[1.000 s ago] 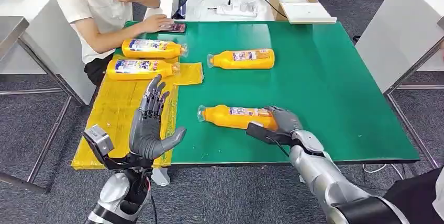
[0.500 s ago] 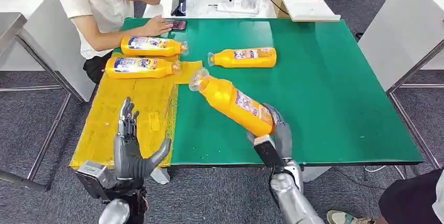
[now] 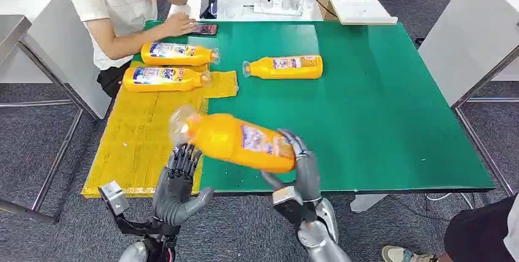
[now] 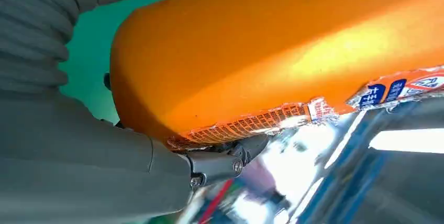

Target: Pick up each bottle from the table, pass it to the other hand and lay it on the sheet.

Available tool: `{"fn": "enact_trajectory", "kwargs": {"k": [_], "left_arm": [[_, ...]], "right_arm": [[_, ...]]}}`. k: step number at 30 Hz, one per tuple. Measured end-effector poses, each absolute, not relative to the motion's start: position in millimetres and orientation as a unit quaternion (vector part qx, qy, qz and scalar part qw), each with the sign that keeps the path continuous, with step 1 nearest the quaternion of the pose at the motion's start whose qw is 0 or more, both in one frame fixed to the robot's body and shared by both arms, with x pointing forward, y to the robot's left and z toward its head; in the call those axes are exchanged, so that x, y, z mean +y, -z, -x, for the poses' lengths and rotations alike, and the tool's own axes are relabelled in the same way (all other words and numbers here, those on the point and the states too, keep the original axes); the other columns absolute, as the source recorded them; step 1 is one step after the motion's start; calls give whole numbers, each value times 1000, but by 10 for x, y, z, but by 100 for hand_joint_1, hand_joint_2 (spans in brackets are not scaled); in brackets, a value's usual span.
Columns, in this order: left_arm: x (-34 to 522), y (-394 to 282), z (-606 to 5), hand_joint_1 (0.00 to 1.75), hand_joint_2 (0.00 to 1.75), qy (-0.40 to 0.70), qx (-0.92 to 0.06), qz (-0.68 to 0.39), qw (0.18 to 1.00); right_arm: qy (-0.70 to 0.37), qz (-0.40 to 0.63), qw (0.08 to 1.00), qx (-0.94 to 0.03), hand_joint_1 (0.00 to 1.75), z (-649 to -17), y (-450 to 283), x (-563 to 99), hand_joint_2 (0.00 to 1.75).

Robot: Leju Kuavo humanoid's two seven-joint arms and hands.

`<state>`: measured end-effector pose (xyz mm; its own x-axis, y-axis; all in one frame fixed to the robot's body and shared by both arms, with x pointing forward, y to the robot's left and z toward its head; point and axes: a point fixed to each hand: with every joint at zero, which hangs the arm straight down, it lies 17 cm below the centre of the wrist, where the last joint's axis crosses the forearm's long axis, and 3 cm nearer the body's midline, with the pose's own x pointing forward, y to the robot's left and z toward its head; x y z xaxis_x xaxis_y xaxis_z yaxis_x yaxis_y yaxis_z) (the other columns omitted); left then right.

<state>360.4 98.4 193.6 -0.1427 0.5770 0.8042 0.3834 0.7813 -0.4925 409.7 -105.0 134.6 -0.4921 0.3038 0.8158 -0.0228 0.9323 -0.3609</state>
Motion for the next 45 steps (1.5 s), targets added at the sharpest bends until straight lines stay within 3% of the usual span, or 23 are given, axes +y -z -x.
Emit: {"fn": "enact_trajectory", "kwargs": {"k": [11,13,14,15,16,25,26,27,28,29,39,45], "left_arm": [[943,-1990,-3634,0,175,-81,-756,330,560],[994,-2004,-3656,23,175,-88,-768,308,555],[1016,-2008,-3663,23,175,-91,-772,301,553],[1047,-2010,-3673,150,175,-97,-775,292,551],[1076,-2014,-3682,175,175,-104,-778,285,550],[1178,-1986,-3697,175,175,-126,-779,268,552],[1187,-1982,-3699,175,175,-127,-779,267,553],[1194,-1976,-3699,175,175,-128,-779,266,553],[1206,-1971,-3700,175,175,-130,-779,265,553],[1219,-1972,-3705,175,175,-131,-779,263,553],[1446,-2004,-3836,175,175,-133,-795,206,555],[2061,-2060,-4108,175,175,5,-852,-112,512]], "right_arm": [[-256,-22,492,-832,175,-3739,-1094,-23,175],[-259,-38,500,-826,175,-3704,-1038,101,175],[-261,-43,503,-823,175,-3689,-1012,151,175],[-261,-50,508,-819,175,-3674,-987,198,175],[-261,-57,512,-816,175,-3663,-968,244,175],[-278,-81,530,-797,175,-3613,-798,426,175],[-279,-82,531,-796,134,-3608,-791,437,175],[-280,-82,531,-795,5,-3610,-786,443,175],[-281,-83,532,-795,0,-3610,-777,447,175],[-285,-84,532,-793,0,-3599,-763,461,0],[-290,-85,544,-783,0,-3501,-621,484,0],[-250,-32,576,-778,0,-3527,-405,118,0]]}}
